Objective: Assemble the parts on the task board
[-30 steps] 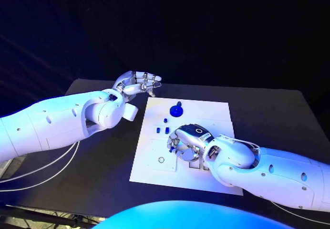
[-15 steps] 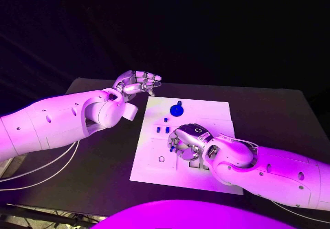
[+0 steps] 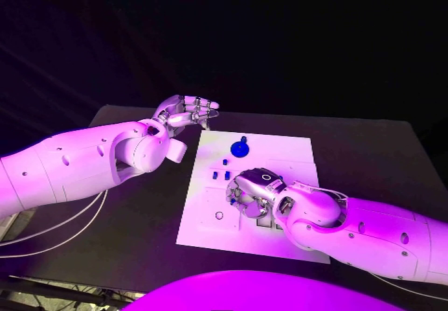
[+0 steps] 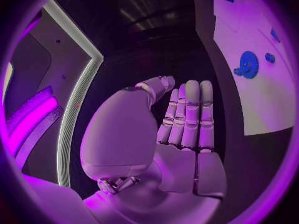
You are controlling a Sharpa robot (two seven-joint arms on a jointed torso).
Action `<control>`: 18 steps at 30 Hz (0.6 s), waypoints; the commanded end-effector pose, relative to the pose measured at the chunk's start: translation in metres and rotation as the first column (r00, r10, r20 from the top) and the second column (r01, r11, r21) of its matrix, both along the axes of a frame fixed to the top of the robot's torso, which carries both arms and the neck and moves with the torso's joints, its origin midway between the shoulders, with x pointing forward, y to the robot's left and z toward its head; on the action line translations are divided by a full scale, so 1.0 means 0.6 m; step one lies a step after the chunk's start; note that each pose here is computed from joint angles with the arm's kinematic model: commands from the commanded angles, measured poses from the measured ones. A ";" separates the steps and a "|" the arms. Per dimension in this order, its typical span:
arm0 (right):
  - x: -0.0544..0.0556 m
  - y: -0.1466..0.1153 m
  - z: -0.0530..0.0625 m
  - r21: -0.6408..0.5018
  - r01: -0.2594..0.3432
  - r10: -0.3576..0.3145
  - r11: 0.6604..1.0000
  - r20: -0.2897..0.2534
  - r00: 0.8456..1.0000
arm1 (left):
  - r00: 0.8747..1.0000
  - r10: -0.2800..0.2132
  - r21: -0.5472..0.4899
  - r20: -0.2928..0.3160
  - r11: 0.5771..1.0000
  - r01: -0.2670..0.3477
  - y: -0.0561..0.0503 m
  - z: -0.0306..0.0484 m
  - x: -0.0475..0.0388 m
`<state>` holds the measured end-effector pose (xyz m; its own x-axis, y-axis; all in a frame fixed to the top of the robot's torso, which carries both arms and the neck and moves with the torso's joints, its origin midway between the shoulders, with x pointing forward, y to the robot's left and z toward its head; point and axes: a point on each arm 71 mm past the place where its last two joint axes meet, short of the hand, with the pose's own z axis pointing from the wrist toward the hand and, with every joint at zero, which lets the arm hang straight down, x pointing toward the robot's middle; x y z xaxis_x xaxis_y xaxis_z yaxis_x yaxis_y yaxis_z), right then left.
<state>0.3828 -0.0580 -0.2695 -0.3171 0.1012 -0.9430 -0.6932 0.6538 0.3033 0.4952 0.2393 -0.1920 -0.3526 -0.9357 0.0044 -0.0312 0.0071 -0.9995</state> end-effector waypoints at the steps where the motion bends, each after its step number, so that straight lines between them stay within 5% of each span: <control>1: -0.005 0.000 -0.012 -0.065 -0.024 0.022 0.998 -0.030 0.999 | 1.000 -0.016 -0.005 0.003 1.000 0.016 -0.003 0.002 -0.001; 18: -0.003 -0.014 -0.003 -0.003 0.032 -0.032 0.999 0.009 0.999 | 1.000 -0.021 -0.004 -0.003 1.000 0.021 -0.002 0.001 -0.001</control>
